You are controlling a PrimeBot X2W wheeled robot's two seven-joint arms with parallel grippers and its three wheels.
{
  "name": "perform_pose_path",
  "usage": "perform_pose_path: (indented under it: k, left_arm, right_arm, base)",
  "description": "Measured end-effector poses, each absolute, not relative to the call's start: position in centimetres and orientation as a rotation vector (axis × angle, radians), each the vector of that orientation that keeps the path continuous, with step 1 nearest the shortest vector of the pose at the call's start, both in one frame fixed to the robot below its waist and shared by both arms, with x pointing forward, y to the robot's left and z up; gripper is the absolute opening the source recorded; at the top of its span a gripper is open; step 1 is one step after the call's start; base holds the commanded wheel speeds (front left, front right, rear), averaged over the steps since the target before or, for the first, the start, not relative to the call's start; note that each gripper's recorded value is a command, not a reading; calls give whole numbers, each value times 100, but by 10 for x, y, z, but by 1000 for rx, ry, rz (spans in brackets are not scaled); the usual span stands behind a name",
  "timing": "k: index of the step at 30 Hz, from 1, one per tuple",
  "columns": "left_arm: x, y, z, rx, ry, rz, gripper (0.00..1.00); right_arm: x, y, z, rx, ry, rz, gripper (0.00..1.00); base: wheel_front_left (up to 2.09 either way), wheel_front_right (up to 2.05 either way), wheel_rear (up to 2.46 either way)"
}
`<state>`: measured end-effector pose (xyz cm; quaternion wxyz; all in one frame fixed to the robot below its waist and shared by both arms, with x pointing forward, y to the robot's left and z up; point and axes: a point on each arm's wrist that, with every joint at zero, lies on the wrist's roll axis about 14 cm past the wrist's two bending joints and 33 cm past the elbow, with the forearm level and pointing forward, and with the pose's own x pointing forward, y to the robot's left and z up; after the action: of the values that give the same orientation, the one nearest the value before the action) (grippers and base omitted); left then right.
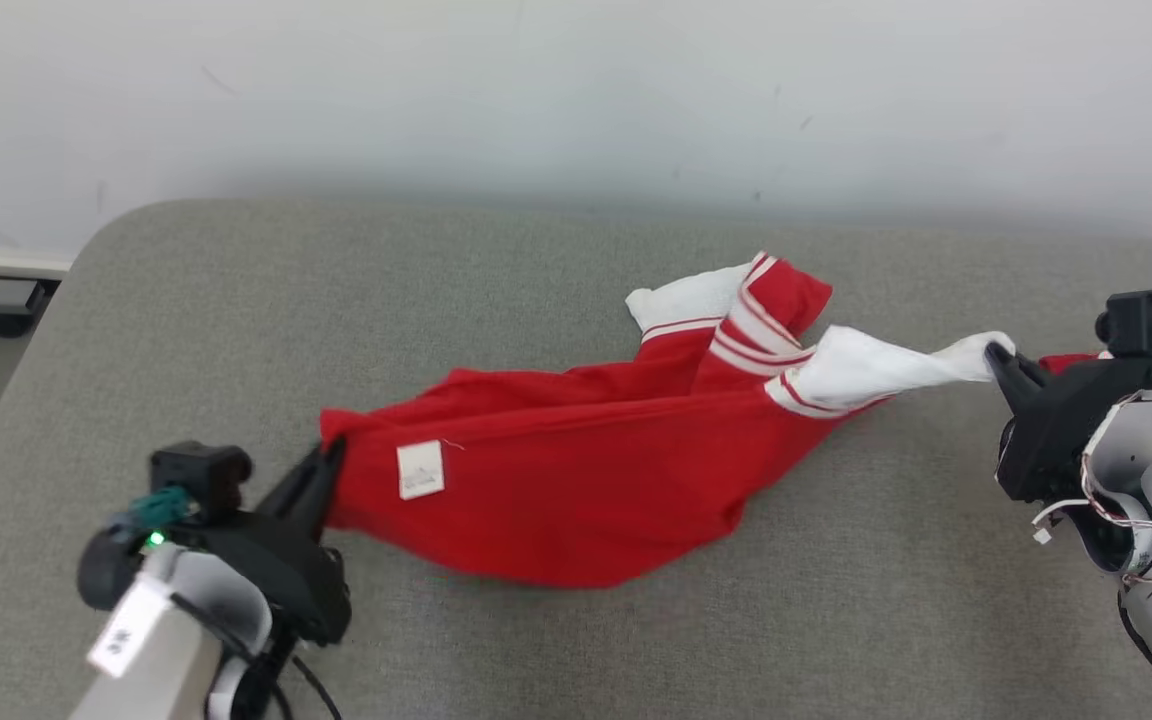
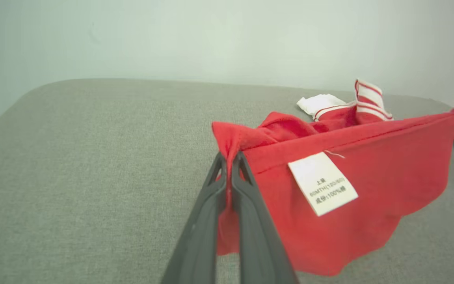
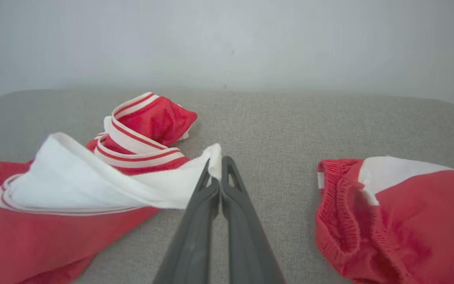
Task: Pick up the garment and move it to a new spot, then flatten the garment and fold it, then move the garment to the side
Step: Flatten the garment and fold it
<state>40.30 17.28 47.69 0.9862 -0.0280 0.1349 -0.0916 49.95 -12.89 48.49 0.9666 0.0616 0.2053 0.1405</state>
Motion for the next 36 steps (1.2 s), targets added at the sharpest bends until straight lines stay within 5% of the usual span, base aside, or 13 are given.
perform_pose_path:
  k: [7, 15, 31, 32, 33, 34, 35, 36]
  left_arm:
    - [395, 184, 517, -34, 119, -157, 0]
    - [341, 125, 470, -125, 268, -310, 0]
    - [297, 119, 410, -160, 562, -334, 0]
    - [297, 119, 411, -163, 564, -333, 13]
    - [297, 120, 411, -161, 568, -334, 43]
    - [297, 120, 412, -162, 566, -333, 100]
    - [299, 121, 414, -164, 559, -326, 100]
    - [301, 123, 417, -166, 550, -315, 100]
  right_arm:
    - [483, -133, 507, 236, 337, 293, 0]
    - [437, -137, 467, 285, 440, 297, 0]
    - [395, -158, 410, 188, 649, 246, 0]
    - [396, -157, 410, 188, 649, 248, 0]
    - [396, -155, 411, 188, 652, 254, 8]
    - [397, -153, 413, 188, 646, 261, 37]
    - [398, -152, 415, 188, 641, 263, 100]
    - [399, -152, 416, 189, 636, 258, 100]
  base:
    - [0, 0, 0]
    - [0, 0, 0]
    - [0, 0, 0]
    - [0, 0, 0]
    - [0, 0, 0]
    - [0, 0, 0]
    - [0, 0, 0]
    - [0, 0, 0]
